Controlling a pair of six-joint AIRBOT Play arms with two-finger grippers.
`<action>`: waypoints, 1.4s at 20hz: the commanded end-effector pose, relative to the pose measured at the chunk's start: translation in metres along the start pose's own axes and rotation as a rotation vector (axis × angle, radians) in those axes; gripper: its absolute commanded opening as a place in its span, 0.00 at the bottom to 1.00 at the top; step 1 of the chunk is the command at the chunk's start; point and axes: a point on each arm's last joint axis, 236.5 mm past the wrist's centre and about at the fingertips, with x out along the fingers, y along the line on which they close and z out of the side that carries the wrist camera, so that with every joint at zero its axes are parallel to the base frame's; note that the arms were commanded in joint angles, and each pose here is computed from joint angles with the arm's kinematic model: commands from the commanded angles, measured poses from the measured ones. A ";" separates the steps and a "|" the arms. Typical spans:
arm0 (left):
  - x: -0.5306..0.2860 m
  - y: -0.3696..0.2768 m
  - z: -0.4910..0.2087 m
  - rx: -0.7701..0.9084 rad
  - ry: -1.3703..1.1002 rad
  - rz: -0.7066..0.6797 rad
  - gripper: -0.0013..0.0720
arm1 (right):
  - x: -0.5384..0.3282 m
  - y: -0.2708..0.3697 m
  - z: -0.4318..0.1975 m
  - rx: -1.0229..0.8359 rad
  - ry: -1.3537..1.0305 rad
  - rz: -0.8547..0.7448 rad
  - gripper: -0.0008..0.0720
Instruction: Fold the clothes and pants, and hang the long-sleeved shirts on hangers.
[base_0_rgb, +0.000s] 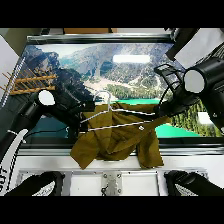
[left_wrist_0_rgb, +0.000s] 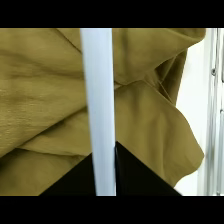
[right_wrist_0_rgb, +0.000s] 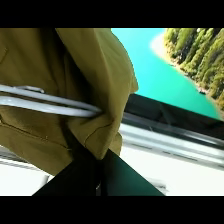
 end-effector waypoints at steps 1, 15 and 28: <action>0.000 0.006 0.006 0.005 -0.022 0.024 0.03 | -0.012 0.007 0.012 -0.020 -0.043 0.013 0.03; 0.000 -0.001 -0.001 0.007 0.007 -0.005 0.03 | -0.020 -0.025 0.036 0.028 -0.155 -0.152 0.03; 0.000 0.009 0.006 0.001 -0.026 0.038 0.03 | -0.033 0.108 0.041 -0.309 -0.278 0.092 0.03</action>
